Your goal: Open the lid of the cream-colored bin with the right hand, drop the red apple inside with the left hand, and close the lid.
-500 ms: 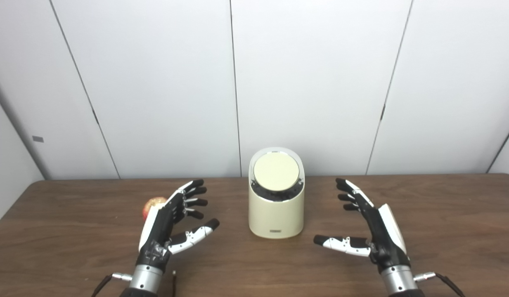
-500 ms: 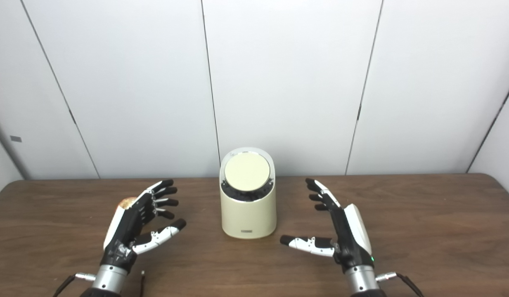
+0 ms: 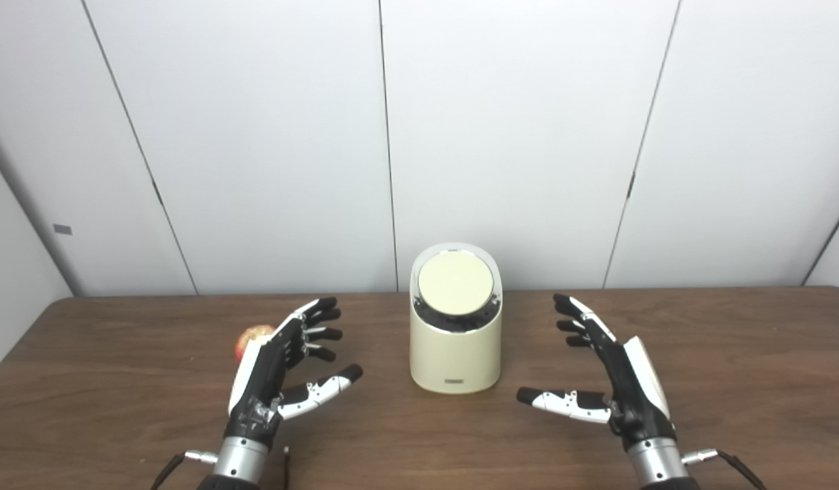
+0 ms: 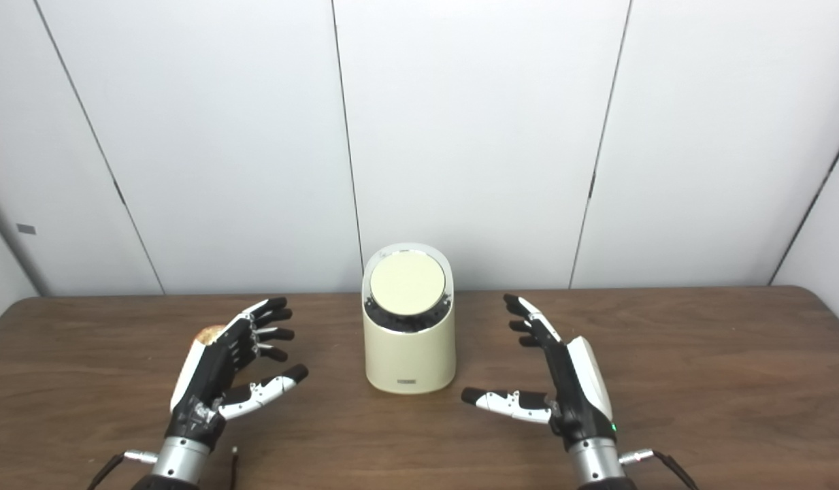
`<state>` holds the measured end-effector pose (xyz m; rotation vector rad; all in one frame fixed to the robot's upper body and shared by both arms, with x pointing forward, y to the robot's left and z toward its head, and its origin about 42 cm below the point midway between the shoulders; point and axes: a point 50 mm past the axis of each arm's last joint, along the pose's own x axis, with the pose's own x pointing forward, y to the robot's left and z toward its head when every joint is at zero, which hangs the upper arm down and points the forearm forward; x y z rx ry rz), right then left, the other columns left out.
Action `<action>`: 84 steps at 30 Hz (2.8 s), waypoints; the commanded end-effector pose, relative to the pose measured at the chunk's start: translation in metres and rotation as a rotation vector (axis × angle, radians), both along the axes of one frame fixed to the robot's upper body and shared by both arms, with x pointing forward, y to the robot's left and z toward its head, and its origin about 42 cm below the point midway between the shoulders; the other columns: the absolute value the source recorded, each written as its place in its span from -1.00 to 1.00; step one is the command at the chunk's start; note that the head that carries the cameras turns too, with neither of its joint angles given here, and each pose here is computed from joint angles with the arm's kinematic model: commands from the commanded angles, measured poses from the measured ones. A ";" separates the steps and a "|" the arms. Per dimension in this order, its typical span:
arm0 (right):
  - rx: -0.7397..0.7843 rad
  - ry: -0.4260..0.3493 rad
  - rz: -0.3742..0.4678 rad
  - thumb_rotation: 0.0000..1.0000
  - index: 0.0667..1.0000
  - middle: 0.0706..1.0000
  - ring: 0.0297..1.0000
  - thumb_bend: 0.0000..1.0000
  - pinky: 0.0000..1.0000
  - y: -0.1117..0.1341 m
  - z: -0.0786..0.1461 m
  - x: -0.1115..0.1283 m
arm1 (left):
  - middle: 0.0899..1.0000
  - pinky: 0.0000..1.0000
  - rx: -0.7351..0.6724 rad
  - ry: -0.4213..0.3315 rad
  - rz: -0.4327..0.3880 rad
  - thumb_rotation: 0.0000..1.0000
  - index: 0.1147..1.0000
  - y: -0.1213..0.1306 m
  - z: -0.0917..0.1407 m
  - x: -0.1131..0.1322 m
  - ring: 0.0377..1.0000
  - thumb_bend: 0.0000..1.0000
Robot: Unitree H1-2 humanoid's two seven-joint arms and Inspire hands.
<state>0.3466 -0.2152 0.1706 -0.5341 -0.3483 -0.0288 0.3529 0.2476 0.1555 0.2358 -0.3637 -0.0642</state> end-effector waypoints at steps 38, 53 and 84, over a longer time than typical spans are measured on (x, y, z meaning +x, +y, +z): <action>-0.379 -0.178 -0.022 -0.13 0.78 0.83 0.69 0.63 0.31 0.062 0.173 0.085 | 0.57 0.21 0.014 -0.056 -0.004 -0.72 0.60 -0.002 0.009 0.015 0.41 0.43; -0.585 -0.120 0.013 -0.23 0.85 0.85 0.71 0.98 0.35 0.078 0.191 0.116 | 0.57 0.21 0.010 -0.051 -0.007 -0.75 0.58 -0.007 0.008 0.017 0.40 0.42; -0.691 -0.050 0.080 -0.31 0.88 0.92 0.78 0.97 0.52 0.082 0.162 0.119 | 0.58 0.14 0.006 -0.077 -0.002 -0.72 0.60 -0.006 0.016 0.014 0.39 0.36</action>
